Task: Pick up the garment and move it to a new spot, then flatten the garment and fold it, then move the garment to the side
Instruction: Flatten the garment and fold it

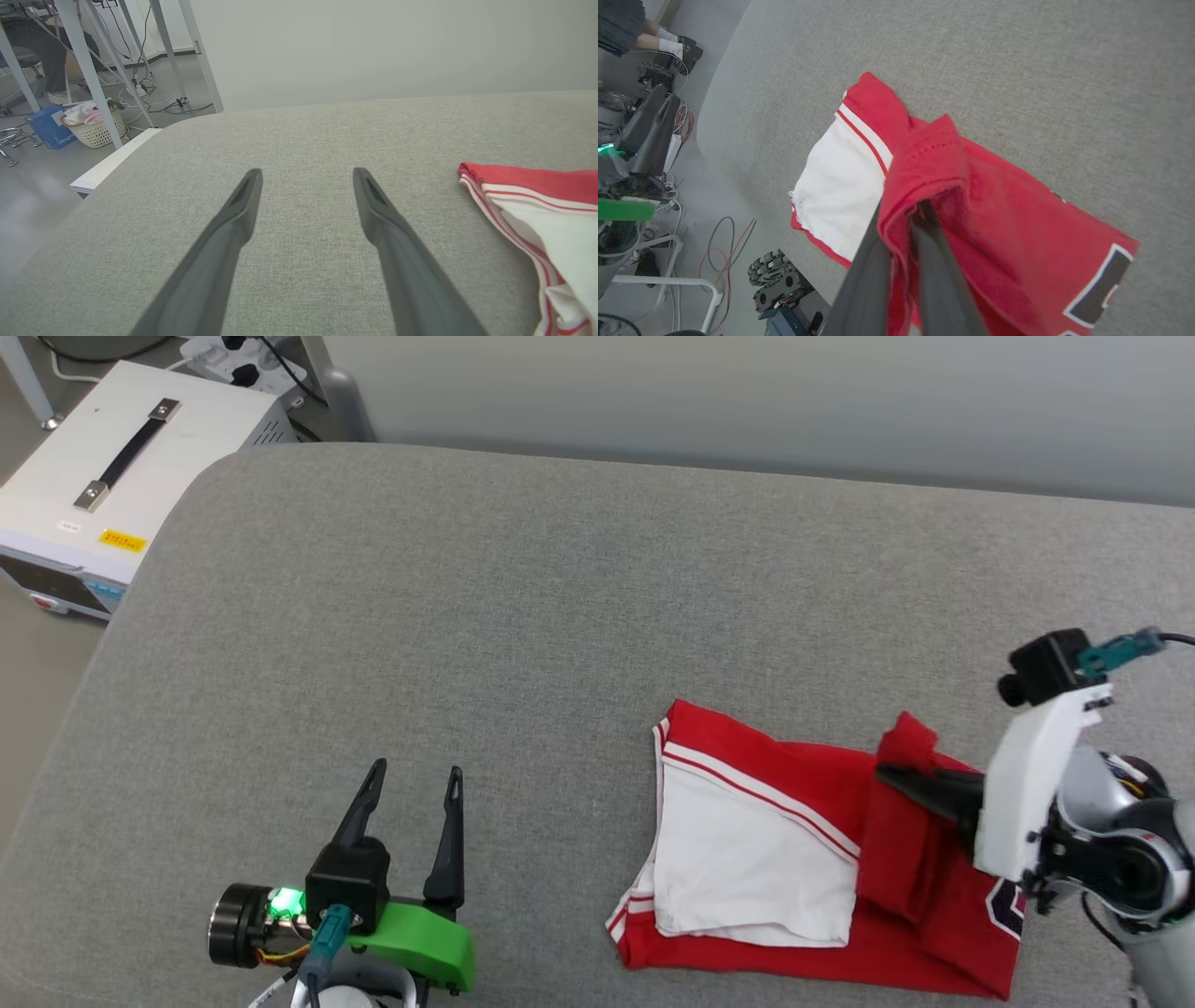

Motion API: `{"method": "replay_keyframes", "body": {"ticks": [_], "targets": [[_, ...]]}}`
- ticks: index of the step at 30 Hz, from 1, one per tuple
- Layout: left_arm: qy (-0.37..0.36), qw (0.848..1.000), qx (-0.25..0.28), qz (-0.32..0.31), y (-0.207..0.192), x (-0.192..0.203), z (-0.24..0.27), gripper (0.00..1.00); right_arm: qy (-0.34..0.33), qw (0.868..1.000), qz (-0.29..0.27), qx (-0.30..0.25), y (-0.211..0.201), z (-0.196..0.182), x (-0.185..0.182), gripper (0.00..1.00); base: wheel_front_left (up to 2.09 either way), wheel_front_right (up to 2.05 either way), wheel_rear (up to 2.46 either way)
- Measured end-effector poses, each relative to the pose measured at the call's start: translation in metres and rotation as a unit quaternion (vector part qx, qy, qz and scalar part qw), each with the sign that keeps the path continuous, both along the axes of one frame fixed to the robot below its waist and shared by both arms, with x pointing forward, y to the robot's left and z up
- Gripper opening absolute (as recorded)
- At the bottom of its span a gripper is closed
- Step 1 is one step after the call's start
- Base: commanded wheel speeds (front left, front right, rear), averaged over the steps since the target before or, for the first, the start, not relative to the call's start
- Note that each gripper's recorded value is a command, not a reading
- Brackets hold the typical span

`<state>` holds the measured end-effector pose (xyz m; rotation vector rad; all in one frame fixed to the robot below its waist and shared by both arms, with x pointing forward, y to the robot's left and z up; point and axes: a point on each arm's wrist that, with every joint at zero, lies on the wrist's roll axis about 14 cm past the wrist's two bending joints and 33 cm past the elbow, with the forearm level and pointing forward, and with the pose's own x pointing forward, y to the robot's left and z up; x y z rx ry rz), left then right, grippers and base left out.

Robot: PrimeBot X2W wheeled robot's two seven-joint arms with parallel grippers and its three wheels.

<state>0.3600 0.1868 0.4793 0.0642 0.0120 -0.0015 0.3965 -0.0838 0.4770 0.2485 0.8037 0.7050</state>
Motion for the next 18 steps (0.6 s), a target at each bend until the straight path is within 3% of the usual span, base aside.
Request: {"method": "replay_keyframes", "body": {"ticks": [10, 18], "targets": [[0.008, 1.000, 0.000, 0.004, 0.001, 0.008, -0.005, 1.00, 0.032, 0.996, 0.081, -0.012, 0.082, -0.038, 0.002, 0.00, 0.00, 0.00, 0.00], [0.014, 1.000, -0.001, 0.009, 0.003, 0.010, -0.009, 1.00, 0.048, 0.993, 0.089, -0.053, 0.087, -0.080, -0.003, 0.00, 0.00, 0.00, 0.00]]}}
